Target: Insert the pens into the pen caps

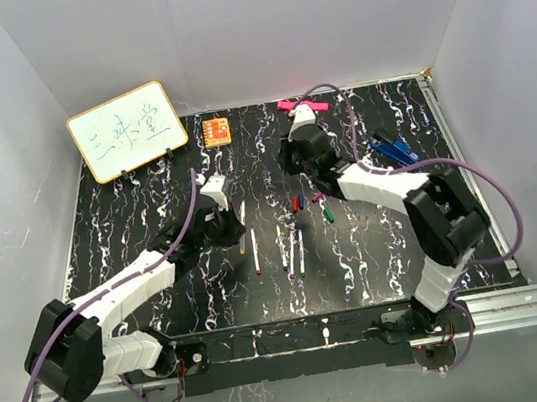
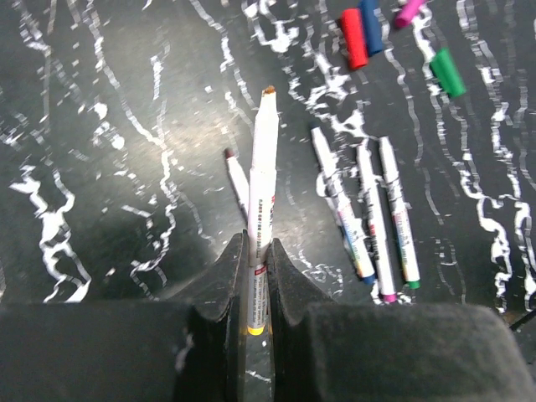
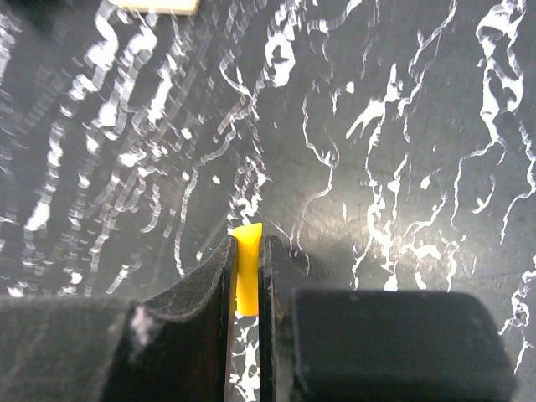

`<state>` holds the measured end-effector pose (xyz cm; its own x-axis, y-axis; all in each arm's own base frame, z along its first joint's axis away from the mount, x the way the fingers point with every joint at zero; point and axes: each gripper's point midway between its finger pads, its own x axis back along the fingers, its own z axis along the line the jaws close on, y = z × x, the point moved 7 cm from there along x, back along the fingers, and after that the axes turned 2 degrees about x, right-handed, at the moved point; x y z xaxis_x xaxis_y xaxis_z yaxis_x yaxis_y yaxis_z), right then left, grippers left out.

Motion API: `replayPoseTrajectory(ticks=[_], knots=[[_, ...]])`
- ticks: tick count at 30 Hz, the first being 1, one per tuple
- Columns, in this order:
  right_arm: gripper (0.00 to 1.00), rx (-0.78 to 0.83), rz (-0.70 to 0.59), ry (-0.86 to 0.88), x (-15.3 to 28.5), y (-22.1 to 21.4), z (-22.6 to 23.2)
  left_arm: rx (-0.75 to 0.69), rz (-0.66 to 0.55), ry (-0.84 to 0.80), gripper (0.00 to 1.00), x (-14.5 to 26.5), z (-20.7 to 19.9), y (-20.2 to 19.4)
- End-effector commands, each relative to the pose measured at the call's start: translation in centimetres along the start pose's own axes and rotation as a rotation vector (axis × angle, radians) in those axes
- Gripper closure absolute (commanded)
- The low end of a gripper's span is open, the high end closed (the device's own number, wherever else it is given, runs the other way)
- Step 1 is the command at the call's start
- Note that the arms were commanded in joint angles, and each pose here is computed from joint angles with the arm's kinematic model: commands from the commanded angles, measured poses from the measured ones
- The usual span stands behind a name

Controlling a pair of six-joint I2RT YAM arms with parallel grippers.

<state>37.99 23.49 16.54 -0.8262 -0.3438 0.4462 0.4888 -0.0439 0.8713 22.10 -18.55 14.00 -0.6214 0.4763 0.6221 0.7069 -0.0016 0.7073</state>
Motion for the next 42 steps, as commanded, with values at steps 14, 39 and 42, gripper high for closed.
replayPoseTrajectory(ticks=[14, 39, 42], knots=[[1.0, -0.183, -0.631, 0.523, 9.8, 7.1, 4.6, 0.05, -0.291, -0.477, 1.0, -0.8, -6.0, 4.3], [1.0, -0.267, -0.709, 0.65, 11.1, 6.4, 5.0, 0.129, -0.349, -0.601, 1.0, -0.1, -8.1, 6.1], [1.0, -0.262, -0.704, 0.652, 11.0, 6.3, 5.1, 0.126, -0.353, -0.605, 1.0, 0.0, -8.2, 6.2]])
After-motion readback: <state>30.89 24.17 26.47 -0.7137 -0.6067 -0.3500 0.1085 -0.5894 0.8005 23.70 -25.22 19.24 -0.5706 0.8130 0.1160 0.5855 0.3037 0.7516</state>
